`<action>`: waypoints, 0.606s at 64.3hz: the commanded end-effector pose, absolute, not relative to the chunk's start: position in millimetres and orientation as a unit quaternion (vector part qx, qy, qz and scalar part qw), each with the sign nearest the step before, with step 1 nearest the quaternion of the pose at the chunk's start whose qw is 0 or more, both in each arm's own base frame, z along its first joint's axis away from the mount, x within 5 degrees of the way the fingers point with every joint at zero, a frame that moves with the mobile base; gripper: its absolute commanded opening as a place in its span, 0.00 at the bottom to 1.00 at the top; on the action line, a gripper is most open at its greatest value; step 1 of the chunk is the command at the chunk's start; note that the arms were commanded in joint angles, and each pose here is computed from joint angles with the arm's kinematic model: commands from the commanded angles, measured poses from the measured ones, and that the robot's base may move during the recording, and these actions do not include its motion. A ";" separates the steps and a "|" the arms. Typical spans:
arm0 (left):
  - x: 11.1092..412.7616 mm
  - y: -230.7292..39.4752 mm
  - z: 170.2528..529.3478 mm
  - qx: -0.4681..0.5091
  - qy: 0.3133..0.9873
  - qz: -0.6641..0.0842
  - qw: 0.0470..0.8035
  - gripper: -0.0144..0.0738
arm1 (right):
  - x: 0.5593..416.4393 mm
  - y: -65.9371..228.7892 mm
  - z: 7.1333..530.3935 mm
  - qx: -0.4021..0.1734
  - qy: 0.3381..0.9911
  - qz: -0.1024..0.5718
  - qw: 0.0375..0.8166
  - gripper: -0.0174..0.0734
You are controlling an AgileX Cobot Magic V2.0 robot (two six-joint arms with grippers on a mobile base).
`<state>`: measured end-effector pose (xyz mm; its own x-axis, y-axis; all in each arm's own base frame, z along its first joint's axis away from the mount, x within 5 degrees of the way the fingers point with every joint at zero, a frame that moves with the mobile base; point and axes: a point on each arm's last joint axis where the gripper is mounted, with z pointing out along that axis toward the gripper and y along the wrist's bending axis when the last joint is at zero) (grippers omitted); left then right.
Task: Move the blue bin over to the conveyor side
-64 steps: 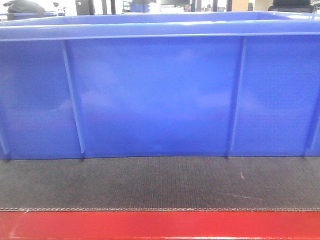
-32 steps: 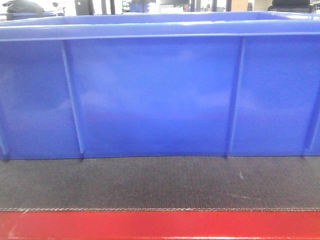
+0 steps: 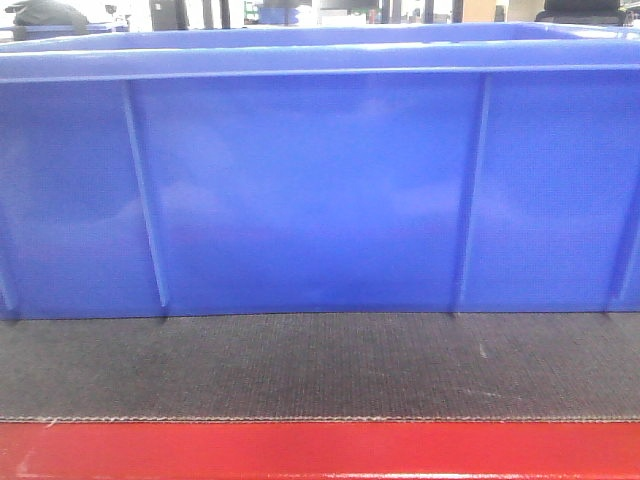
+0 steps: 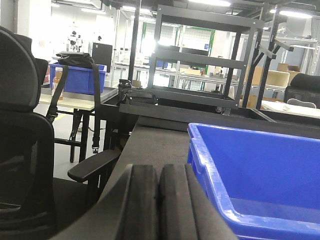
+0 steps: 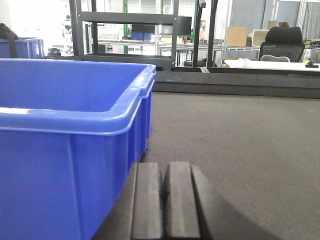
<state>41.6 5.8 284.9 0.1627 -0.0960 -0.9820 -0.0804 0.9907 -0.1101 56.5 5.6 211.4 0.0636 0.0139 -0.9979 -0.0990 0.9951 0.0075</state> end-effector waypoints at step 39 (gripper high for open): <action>53.4 0.9 226.3 -0.011 0.683 -0.001 0.730 0.13 | 55.9 5.7 213.2 -0.032 0.675 0.039 0.736 0.09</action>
<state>54.7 1.6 231.9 0.0466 -0.0134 -0.9988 -0.0242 0.9996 -0.0146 56.5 5.6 211.4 0.0636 0.0139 -0.9979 -0.0990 0.9951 0.0075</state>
